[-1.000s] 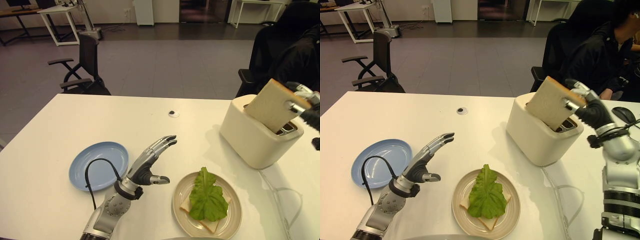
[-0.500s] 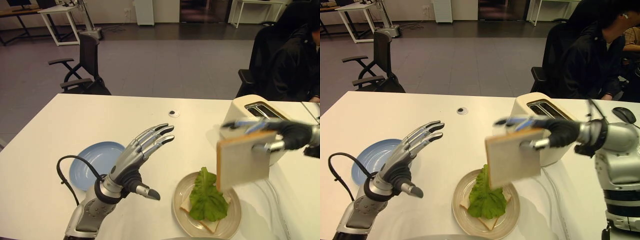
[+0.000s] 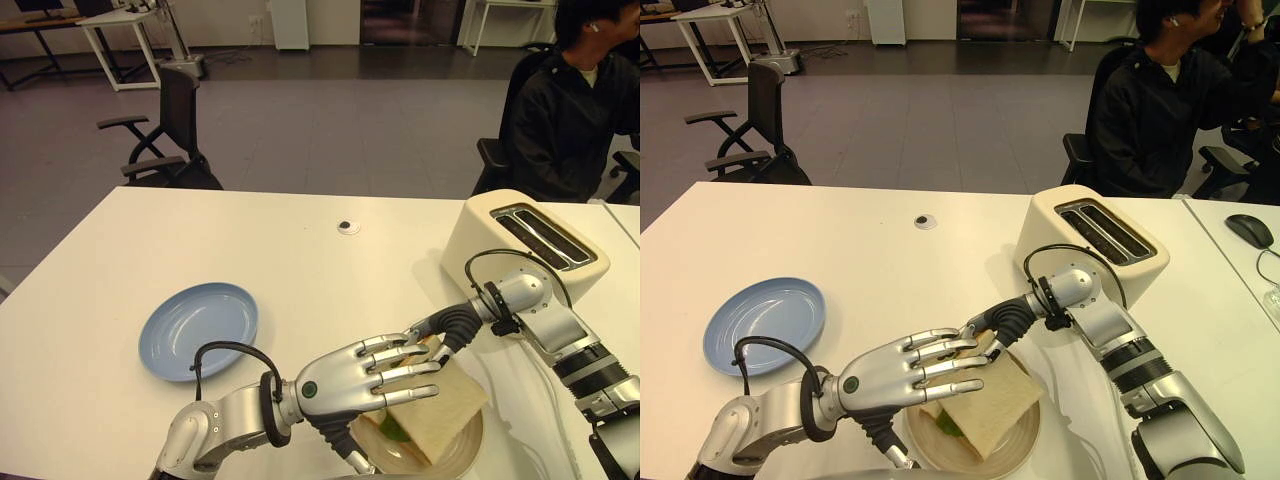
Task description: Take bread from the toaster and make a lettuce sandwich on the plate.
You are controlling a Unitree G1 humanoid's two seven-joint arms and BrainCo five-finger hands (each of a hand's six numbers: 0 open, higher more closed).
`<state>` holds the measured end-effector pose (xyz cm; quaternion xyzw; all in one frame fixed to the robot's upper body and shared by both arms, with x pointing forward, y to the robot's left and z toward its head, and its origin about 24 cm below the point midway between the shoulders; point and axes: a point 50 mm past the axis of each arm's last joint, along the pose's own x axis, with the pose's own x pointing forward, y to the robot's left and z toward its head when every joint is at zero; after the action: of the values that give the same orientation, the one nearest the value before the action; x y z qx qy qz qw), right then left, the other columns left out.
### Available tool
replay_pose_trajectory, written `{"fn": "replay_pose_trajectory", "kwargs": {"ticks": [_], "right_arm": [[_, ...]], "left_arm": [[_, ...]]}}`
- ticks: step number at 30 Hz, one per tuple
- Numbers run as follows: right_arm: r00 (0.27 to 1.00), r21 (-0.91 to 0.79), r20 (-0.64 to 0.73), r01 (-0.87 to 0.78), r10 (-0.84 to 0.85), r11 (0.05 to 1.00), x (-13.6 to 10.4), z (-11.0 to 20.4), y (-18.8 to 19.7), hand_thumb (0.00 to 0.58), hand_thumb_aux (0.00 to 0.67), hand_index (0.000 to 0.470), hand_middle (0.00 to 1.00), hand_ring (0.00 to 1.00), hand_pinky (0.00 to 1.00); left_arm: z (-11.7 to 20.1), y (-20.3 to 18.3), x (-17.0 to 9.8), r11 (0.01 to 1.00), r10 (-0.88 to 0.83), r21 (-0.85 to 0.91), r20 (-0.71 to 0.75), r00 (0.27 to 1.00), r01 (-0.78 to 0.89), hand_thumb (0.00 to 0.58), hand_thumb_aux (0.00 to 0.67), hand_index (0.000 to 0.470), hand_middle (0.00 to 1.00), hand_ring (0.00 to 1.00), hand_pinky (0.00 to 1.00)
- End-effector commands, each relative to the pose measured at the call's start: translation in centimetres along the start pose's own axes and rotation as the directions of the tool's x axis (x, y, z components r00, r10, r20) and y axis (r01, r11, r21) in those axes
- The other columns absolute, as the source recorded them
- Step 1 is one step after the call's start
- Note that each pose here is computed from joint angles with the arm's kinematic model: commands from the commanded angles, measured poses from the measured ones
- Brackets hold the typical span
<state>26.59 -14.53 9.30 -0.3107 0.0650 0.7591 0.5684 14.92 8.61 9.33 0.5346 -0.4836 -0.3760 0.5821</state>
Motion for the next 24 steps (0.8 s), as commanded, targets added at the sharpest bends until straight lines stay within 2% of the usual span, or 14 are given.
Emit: {"fn": "replay_pose_trajectory", "kwargs": {"ticks": [1, 3, 5, 6, 7, 8, 9, 10, 15, 19, 23, 24], "right_arm": [[0.998, -0.034, -0.046, -0.032, 0.030, 0.999, 0.4, -0.2, -0.2, 0.580, 0.670, 0.470, 0.00, 0.00, 0.00], [0.996, -0.063, -0.082, 0.020, -0.026, 0.998, 0.7, -0.4, -0.5, 0.580, 0.670, 0.470, 0.00, 0.00, 0.00], [0.993, -0.100, -0.082, 0.072, -0.080, 0.992, 0.6, 0.1, -0.6, 0.580, 0.667, 0.468, 0.00, 0.00, 0.00], [0.992, -0.115, -0.076, 0.090, -0.099, 0.989, 0.4, 0.4, -0.6, 0.577, 0.620, 0.435, 0.00, 0.00, 0.00], [0.990, -0.129, -0.072, 0.112, -0.121, 0.985, 0.3, 0.7, -0.7, 0.559, 0.541, 0.380, 0.00, 0.00, 0.00], [0.988, -0.139, -0.068, 0.131, -0.141, 0.982, 0.2, 0.9, -0.8, 0.501, 0.423, 0.297, 0.00, 0.00, 0.00], [0.982, -0.155, -0.066, 0.166, -0.178, 0.974, 0.0, 1.1, -0.9, 0.023, 0.013, 0.009, 0.00, 0.00, 0.00], [0.975, -0.162, -0.064, 0.200, -0.212, 0.966, -0.1, 1.2, -1.1, 0.000, 0.000, 0.000, 0.00, 0.00, 0.00], [0.904, -0.231, -0.028, 0.408, -0.426, 0.883, -1.5, 2.5, -2.3, 0.000, 0.000, 0.000, 0.00, 0.00, 0.00], [0.853, -0.275, -0.010, 0.499, -0.522, 0.822, -3.3, 3.1, -2.4, 0.000, 0.000, 0.000, 0.00, 0.00, 0.00], [0.790, -0.294, 0.030, 0.593, -0.613, 0.750, -5.5, 3.9, -1.9, 0.000, 0.000, 0.000, 0.00, 0.00, 0.00], [0.780, -0.299, 0.034, 0.605, -0.625, 0.738, -5.9, 3.9, -1.5, 0.000, 0.000, 0.000, 0.00, 0.00, 0.00]], "left_arm": [[0.5, -2.7, -0.2, 0.979, -0.193, 0.076, 0.079, 0.978, 0.188, 0.000, 0.000, 0.000, 0.00, 0.00, 0.00], [0.8, -3.9, -0.4, 0.947, -0.289, 0.176, 0.109, 0.951, 0.268, 0.005, 0.003, 0.002, 0.00, 0.00, 0.00], [1.1, -5.2, -0.8, 0.897, -0.379, 0.295, 0.132, 0.916, 0.328, 0.079, 0.047, 0.033, 0.00, 0.00, 0.00], [1.1, -5.7, -0.9, 0.875, -0.407, 0.342, 0.139, 0.903, 0.342, 0.092, 0.055, 0.039, 0.00, 0.00, 0.00], [1.2, -6.1, -1.1, 0.853, -0.430, 0.389, 0.143, 0.891, 0.349, 0.104, 0.063, 0.044, 0.00, 0.00, 0.00], [1.3, -6.4, -1.2, 0.835, -0.444, 0.425, 0.143, 0.884, 0.350, 0.132, 0.081, 0.057, 0.00, 0.00, 0.00], [1.2, -6.7, -1.4, 0.813, -0.459, 0.464, 0.140, 0.877, 0.351, 0.156, 0.097, 0.068, 0.00, 0.00, 0.00], [1.2, -6.9, -1.5, 0.797, -0.467, 0.494, 0.137, 0.874, 0.349, 0.179, 0.113, 0.079, 0.00, 0.00, 0.00], [1.4, -7.1, -1.8, 0.767, -0.451, 0.565, 0.138, 0.882, 0.304, 0.205, 0.131, 0.092, 0.00, 0.00, 0.00], [0.9, -6.4, -2.0, 0.763, -0.418, 0.583, 0.115, 0.901, 0.280, 0.227, 0.147, 0.103, 0.00, 0.00, 0.00], [0.1, -4.8, -1.9, 0.822, -0.305, 0.524, 0.072, 0.949, 0.225, 0.168, 0.105, 0.074, 0.00, 0.00, 0.00], [0.0, -4.2, -1.7, 0.843, -0.263, 0.499, 0.060, 0.963, 0.199, 0.104, 0.063, 0.044, 0.00, 0.00, 0.00]]}}
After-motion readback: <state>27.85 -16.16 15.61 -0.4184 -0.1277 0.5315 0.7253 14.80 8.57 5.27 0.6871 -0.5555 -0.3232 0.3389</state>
